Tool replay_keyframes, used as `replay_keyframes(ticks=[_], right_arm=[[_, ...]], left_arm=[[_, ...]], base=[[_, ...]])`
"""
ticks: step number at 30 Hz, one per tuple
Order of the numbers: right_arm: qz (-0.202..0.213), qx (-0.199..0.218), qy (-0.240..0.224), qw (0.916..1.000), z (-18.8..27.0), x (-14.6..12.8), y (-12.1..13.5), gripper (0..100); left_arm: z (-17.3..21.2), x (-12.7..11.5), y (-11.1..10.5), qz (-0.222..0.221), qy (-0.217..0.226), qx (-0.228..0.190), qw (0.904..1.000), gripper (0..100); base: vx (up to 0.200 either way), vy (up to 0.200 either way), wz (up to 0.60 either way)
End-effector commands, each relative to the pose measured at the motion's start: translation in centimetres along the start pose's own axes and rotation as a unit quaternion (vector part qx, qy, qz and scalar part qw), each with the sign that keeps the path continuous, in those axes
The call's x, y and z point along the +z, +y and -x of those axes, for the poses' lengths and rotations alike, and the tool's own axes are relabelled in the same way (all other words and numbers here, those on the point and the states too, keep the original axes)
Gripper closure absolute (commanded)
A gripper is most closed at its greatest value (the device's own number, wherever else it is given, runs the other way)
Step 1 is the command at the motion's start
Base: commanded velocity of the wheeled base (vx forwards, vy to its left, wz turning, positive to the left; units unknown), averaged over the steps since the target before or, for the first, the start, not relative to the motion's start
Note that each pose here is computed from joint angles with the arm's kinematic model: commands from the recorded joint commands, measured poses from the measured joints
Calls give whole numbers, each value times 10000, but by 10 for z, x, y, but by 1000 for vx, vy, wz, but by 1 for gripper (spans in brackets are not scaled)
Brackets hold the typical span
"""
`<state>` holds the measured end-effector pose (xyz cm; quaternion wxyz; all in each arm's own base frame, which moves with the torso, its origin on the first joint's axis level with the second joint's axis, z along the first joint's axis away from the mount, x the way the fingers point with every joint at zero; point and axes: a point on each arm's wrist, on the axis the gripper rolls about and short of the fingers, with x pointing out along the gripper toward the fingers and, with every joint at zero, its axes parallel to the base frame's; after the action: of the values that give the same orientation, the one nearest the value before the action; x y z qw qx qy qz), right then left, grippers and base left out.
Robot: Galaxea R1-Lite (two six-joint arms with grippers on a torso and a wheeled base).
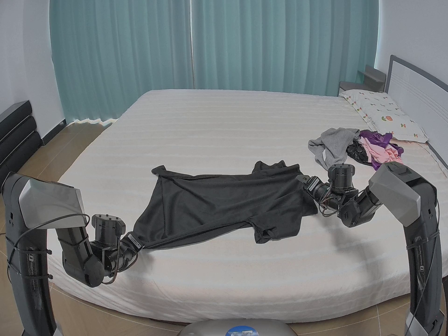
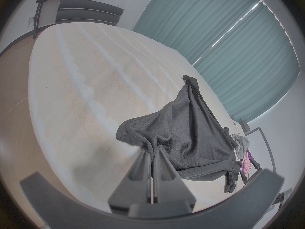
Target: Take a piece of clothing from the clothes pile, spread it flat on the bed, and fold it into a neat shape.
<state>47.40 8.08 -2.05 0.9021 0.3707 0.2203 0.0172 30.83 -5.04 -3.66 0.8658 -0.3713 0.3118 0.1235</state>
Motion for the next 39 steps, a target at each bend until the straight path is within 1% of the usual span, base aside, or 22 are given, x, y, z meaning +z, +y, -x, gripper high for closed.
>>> replay_keyframes(ticks=[1, 2, 3, 5, 8, 9, 11, 13, 17, 21, 26, 33, 39], right_arm=[[-7, 164, 364, 9992, 45, 14, 8, 0], [-5, 170, 392, 9991, 48, 15, 8, 0], [49, 197, 553, 9983, 60, 14, 6, 0], [195, 212, 722, 9970, 76, 10, 2, 0], [335, 246, 831, 9957, 89, 6, -2, 0], [451, 296, 1002, 9935, 100, 1, -6, 0], [529, 319, 1253, 9902, 108, -8, -10, 0], [580, 312, 1468, 9870, 112, -18, -14, 0], [615, 239, 1723, 9828, 107, -35, -19, 0], [631, 215, 1886, 9798, 98, -48, -23, 0], [685, 288, 1942, 9781, 86, -57, -20, 0], [768, 505, 1986, 9758, 74, -62, -10, 0], [792, 638, 1983, 9748, 70, -61, -6, 0]], left_arm=[[0, -1, 1, 2, 11, 10, 10000, 100], [0, -1, 1, 2, 11, 10, 10000, 100], [0, -1, 1, 10, 11, 10, 10000, 100], [0, -1, 1, 1, 16, 16, 10000, 100], [0, -1, 1, 0, 20, 22, 10000, 100], [1, -1, 2, 0, 25, 28, 10000, 100], [1, -1, 1, 0, 20, 22, 10000, 100], [1, -1, 1, 8, 20, 22, 10000, 100], [1, -1, 2, 0, 25, 28, 10000, 100], [1, -2, 2, -20, 49, 27, 10000, 100], [1, -2, 2, -20, 49, 27, 10000, 100], [1, -2, 1, -26, 44, 21, 10000, 100], [1, -2, 1, -34, 44, 21, 10000, 100]], base=[[0, 0, 0], [0, 0, 0], [0, 0, 0], [0, 0, 0], [0, 0, 0], [0, 0, 0], [0, 0, 0], [0, 0, 0], [0, 0, 0], [0, 0, 0], [0, 0, 0], [0, 0, 0], [0, 0, 0]])
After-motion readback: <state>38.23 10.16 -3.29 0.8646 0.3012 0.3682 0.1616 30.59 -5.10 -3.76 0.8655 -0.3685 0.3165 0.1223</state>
